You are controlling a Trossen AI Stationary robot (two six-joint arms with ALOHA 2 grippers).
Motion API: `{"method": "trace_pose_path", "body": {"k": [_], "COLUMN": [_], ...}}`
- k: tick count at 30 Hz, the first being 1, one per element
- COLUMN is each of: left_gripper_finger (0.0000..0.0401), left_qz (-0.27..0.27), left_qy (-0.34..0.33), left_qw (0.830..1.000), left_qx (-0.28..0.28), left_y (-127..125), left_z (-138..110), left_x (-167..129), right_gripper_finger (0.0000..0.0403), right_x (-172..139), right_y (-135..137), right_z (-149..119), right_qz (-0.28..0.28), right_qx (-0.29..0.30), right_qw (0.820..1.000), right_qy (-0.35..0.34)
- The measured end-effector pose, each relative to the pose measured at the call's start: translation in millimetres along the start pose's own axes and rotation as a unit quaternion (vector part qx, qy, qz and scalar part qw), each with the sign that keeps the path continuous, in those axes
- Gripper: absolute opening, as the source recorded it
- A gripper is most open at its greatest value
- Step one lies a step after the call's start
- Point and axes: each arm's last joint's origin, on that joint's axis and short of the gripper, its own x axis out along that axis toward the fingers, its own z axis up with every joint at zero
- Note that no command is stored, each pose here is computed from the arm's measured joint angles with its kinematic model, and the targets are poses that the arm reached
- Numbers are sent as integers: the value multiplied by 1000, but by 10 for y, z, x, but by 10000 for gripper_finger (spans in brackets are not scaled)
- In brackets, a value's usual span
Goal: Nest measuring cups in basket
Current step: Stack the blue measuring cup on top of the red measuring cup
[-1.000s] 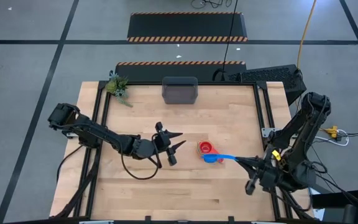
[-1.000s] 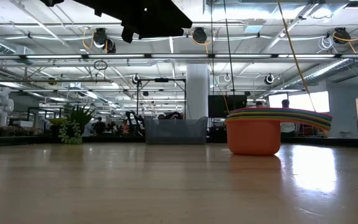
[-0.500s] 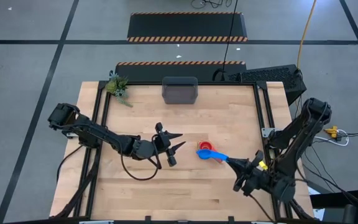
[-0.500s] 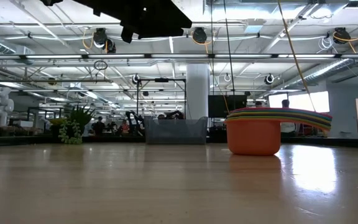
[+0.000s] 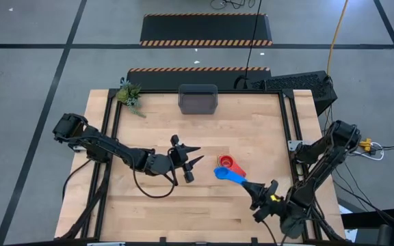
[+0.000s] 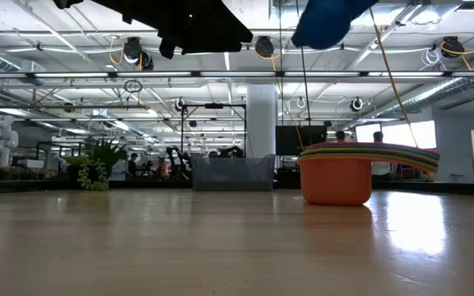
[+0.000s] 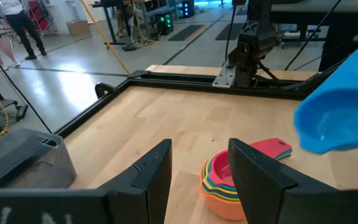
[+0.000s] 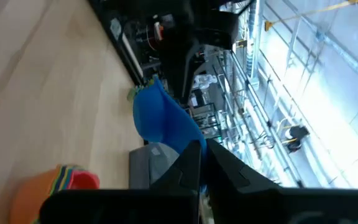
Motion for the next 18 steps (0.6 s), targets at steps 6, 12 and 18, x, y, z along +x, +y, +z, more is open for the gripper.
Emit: {"method": "trace_pose_path", "body": {"k": [6,12,18], "left_gripper_finger": [159,159,159], "left_qz": [0,0,0], "left_qy": [0,0,0], "left_qw": [1000,1000,1000], "left_qx": [0,0,0], "left_y": [-1,-1,-1], "left_z": [0,1,0], "left_x": [1,1,1], "right_gripper_finger": [0,0,0], "right_x": [57,92,88], "right_y": [152,278,374], "right_z": [-148,-334,-490], "right_qz": [-3,-5,-5], "right_qx": [-41,-56,-78], "right_qw": [999,998,997], "right_qy": [10,17,17]}}
